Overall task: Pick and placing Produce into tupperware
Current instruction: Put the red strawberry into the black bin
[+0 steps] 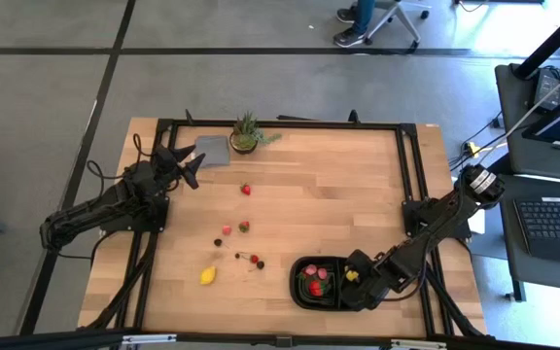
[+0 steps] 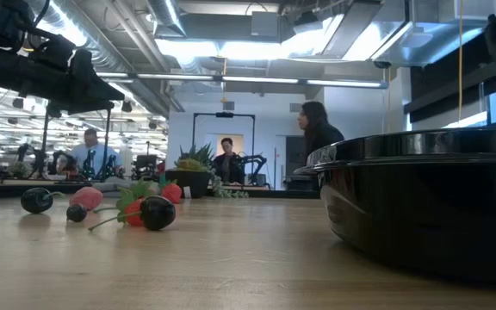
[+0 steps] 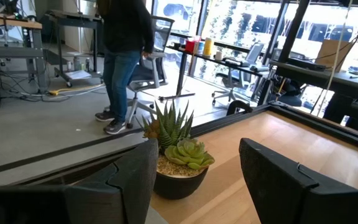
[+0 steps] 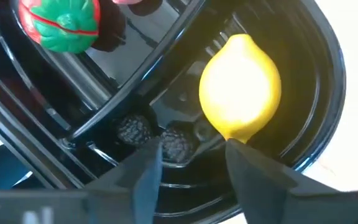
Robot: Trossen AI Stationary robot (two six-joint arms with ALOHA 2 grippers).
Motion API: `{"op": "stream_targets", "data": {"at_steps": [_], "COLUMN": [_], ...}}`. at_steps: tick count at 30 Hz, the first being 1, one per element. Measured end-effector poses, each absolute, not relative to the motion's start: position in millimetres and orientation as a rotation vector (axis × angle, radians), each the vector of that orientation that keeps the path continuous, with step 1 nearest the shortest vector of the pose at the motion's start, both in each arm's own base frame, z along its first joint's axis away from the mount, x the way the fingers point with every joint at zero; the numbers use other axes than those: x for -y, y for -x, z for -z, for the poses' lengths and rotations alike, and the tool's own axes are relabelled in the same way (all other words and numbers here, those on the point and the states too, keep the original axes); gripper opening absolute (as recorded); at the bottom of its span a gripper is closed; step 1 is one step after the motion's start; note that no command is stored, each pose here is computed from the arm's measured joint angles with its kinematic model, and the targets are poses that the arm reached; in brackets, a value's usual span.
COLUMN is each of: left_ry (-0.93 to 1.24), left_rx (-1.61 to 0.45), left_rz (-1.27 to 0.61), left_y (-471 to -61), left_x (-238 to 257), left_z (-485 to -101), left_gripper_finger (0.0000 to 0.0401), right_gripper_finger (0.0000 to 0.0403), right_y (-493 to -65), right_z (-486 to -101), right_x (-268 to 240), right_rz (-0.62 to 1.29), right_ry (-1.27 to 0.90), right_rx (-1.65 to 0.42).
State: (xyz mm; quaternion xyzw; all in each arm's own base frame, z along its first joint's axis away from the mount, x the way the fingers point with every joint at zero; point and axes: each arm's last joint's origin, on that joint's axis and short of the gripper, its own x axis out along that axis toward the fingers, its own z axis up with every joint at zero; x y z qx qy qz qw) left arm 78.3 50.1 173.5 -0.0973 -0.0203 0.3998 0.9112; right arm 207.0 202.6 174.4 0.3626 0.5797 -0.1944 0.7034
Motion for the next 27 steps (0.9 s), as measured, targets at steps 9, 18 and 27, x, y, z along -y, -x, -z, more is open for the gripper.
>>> {"op": "stream_targets", "data": {"at_steps": [9, 18, 27], "left_ry": [0.224, 0.291, 0.434], "left_rx": [0.056, 0.076, 0.16], "left_rz": [-0.8, -0.75, -0.651], "left_y": [-78.8, -79.7, -81.4], "left_x": [-49.6, -48.6, -46.8], "left_z": [-174.1, -174.1, -178.6], "left_gripper_finger": [0.0239, 0.0322, 0.0324], "right_gripper_finger": [0.0245, 0.0242, 0.0244], "right_y": [-224.1, -212.8, -182.4], "right_z": [-260.7, -333.5, -368.2], "right_x": [-174.1, -88.1, -20.7], "right_rz": [0.44, 0.585, 0.946], "right_ry": [-0.758, -0.448, -0.161], "right_rx": [-1.004, -0.752, -0.474]}}
